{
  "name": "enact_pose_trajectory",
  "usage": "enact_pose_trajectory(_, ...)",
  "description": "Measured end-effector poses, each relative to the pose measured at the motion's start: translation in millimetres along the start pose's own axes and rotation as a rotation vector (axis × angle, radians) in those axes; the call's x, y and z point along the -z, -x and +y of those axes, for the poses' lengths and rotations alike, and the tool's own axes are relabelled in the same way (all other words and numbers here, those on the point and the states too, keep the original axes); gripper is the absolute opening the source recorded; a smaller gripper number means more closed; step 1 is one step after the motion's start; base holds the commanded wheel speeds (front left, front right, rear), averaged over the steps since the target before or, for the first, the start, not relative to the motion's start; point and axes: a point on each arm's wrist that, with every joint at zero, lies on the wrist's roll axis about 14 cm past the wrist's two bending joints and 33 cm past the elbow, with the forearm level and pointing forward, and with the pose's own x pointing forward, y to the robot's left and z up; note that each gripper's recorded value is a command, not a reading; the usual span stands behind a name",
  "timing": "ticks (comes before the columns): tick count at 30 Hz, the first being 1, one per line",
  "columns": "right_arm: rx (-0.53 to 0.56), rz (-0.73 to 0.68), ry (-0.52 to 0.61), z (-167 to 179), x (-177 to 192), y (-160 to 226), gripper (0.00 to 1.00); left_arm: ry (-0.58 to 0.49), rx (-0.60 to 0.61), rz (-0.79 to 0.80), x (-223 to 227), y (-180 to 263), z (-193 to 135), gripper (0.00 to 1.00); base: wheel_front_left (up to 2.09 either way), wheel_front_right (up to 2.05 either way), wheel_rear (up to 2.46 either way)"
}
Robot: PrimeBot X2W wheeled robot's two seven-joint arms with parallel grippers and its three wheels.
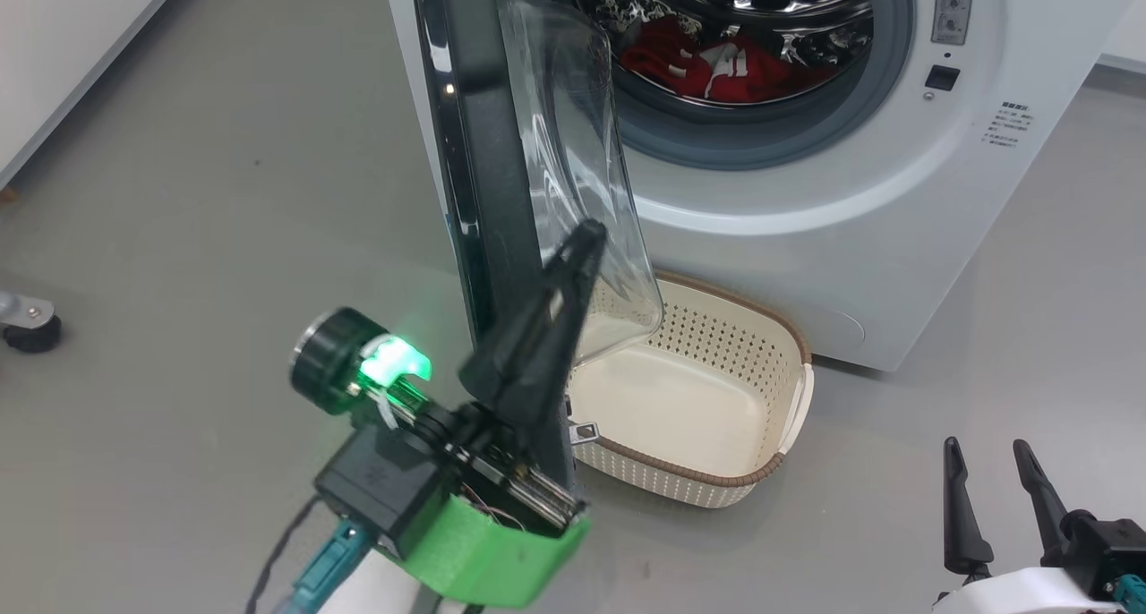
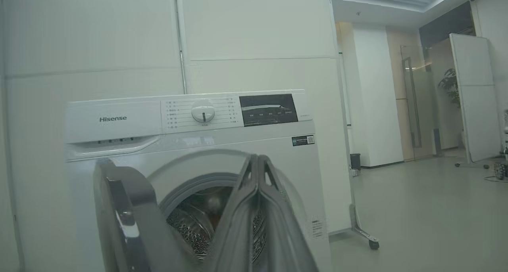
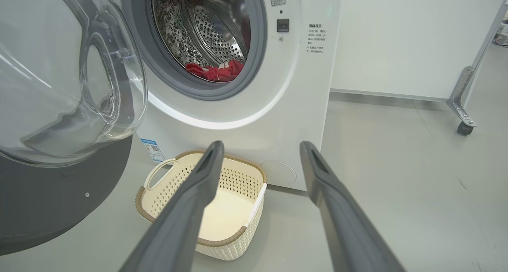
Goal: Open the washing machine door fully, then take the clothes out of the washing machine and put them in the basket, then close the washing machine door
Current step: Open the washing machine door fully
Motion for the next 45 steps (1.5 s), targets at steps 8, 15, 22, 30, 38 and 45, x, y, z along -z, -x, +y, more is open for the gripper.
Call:
enact_pose_trajectory(8, 0.000, -0.001, -0.002, 1, 0, 0, 1.00, 0.161, 0.111, 0.258, 53, 33, -45, 0.00, 0.00, 0.00, 0.00)
enact_pose_trajectory(15, -0.005, -0.001, -0.006, 2, 0, 1, 1.00, 0.189, 0.077, 0.511, 104, 76, -43, 0.00, 0.00, 0.00, 0.00)
enact_pose_trajectory(22, 0.001, 0.002, -0.009, 0, 1, 1, 1.00, 0.154, -0.008, 0.562, 115, 83, -21, 0.00, 0.00, 0.00, 0.00)
enact_pose_trajectory(30, 0.013, 0.003, -0.010, -4, 2, 2, 1.00, 0.122, -0.047, 0.580, 119, 84, -9, 0.00, 0.00, 0.00, 0.00)
enact_pose_trajectory(38, 0.018, 0.003, -0.014, -5, 2, -1, 1.00, 0.106, -0.084, 0.593, 120, 85, -1, 0.00, 0.00, 0.00, 0.00)
enact_pose_trajectory(45, 0.006, 0.008, -0.012, -3, 4, -8, 1.00, 0.100, -0.121, 0.587, 117, 86, 6, 0.00, 0.00, 0.00, 0.00)
